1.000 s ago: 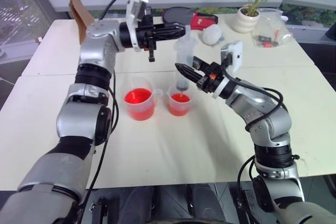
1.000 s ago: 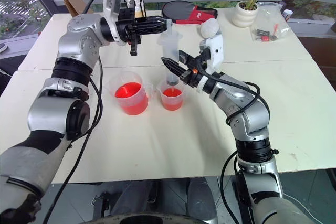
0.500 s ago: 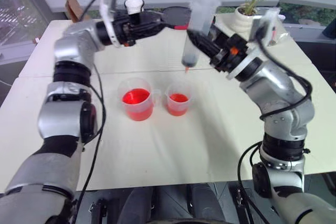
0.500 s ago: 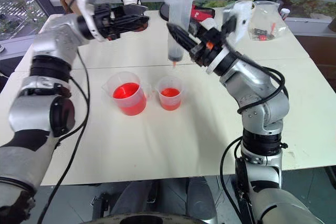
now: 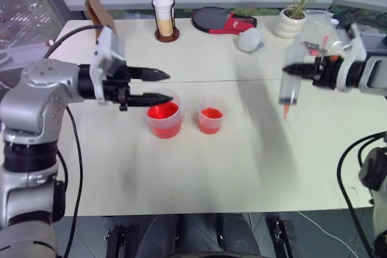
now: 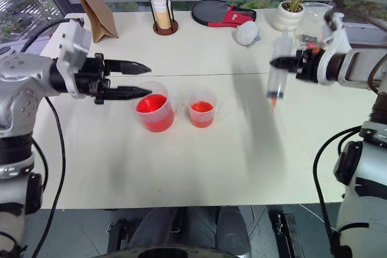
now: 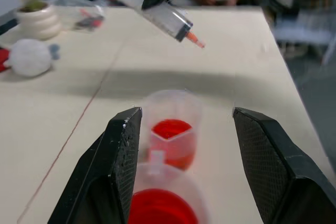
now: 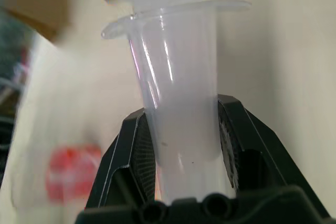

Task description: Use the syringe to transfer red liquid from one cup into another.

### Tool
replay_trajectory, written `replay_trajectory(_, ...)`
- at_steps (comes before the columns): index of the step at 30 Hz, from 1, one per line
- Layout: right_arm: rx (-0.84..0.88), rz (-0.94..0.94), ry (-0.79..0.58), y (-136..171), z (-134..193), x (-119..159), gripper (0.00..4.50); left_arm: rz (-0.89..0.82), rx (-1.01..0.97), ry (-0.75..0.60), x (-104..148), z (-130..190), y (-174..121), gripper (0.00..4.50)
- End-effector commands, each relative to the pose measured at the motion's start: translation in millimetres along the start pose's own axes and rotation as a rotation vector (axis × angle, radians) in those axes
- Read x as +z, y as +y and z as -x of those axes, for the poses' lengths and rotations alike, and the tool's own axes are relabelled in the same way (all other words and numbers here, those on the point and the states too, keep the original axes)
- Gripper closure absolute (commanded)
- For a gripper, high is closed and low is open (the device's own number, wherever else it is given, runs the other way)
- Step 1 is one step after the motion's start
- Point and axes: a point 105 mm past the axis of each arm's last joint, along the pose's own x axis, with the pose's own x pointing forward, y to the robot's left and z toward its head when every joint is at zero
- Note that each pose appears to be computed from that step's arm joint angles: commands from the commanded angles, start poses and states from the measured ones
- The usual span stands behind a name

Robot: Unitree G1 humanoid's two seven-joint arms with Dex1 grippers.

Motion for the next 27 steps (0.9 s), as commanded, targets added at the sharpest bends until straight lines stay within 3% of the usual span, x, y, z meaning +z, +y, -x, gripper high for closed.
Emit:
replay_trajectory(1, -0.009, 0.003, 0.091, 0, -6, -9, 3.16, -0.03, -0.021, 0.046, -9, -11, -13, 1.69)
replay_trajectory(7, -0.079, -0.02, 0.204, -22, -33, -33, 3.16, -0.043, -0.044, 0.097, -31, -27, -28, 1.69)
replay_trajectory(13, -0.103, -0.024, 0.253, -34, -46, -44, 3.16, -0.034, -0.023, 0.073, -32, -33, -30, 1.69)
replay_trajectory(16, -0.1, -0.02, 0.252, -35, -47, -45, 1.87, 0.009, 0.027, 0.003, -22, -26, -22, 1.61)
replay_trajectory(19, -0.053, -0.003, 0.197, -29, -40, -32, 0.29, 0.065, 0.139, -0.074, -10, -6, -2, 1.61)
replay_trajectory(23, -0.011, 0.075, 0.114, -23, -19, -15, 0.29, 0.135, 0.343, -0.109, -8, 41, 27, 1.61)
replay_trajectory(27, 0.018, 0.332, -0.042, -29, 21, 9, 0.29, 0.221, 0.504, -0.062, -27, 86, 30, 1.61)
